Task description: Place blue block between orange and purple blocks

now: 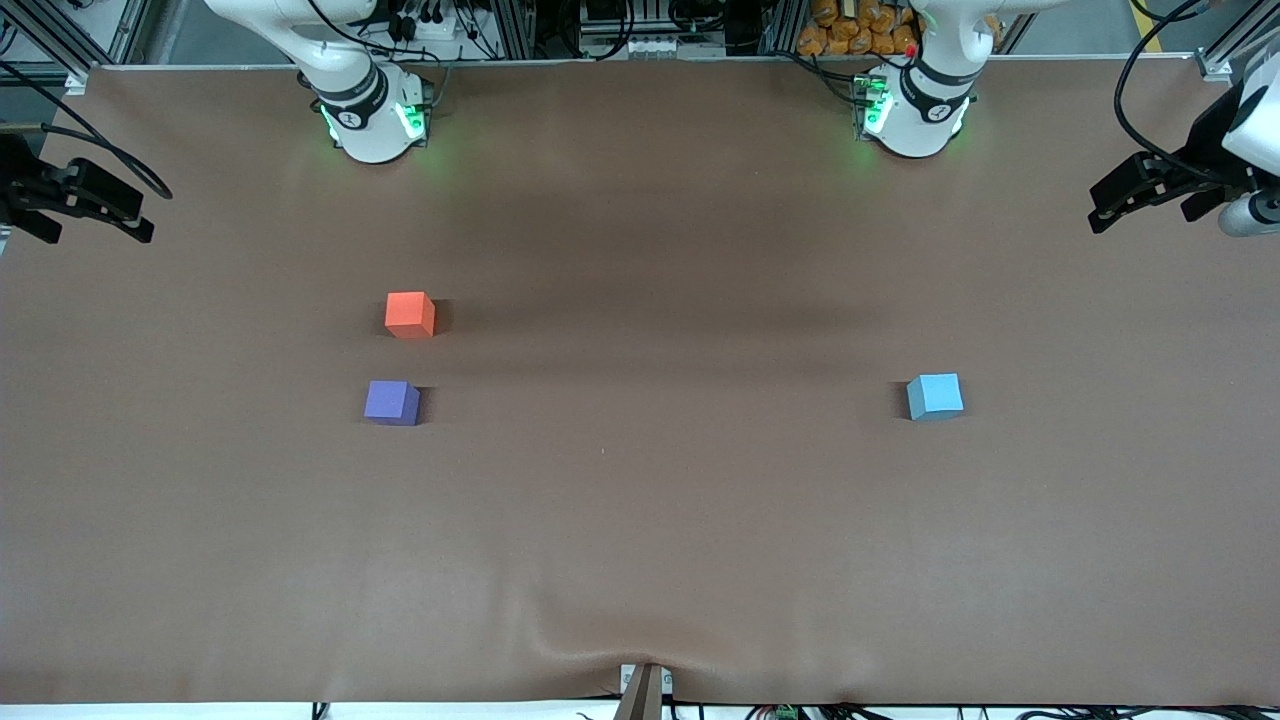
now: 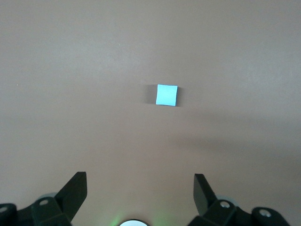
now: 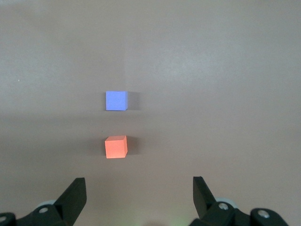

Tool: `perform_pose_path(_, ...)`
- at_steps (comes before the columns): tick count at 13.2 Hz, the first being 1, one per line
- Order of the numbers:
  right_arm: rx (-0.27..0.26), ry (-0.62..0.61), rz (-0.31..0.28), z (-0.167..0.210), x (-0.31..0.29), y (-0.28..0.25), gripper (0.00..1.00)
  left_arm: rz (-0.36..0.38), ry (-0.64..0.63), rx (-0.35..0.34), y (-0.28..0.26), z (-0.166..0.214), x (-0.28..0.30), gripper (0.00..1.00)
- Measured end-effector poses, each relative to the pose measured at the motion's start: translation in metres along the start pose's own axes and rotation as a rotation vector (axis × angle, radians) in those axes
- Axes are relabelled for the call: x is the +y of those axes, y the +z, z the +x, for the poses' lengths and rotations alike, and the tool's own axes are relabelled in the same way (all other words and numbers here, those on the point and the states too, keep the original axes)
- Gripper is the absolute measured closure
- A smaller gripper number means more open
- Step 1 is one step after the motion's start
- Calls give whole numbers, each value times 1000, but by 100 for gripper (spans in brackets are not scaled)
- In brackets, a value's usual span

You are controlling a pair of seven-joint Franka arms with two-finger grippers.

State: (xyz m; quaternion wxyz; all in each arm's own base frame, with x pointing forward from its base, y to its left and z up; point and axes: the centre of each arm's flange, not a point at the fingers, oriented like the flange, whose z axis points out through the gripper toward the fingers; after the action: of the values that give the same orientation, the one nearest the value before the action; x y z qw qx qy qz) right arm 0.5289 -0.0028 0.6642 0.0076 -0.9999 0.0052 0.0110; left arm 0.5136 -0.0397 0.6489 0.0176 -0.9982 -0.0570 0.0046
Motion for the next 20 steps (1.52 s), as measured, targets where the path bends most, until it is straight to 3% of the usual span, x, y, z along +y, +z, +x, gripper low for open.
perform_pose_path(13,-1,1,0,0,0,0,0,2,2,-34,23,14,2,0)
perform_pose_path(17,-2,1,0,0,0,0,0,3,1,-69,59,34,4,0)
perform_pose_path(20,-2,1,0,0,0,0,0,-4,4,-52,116,50,8,0)
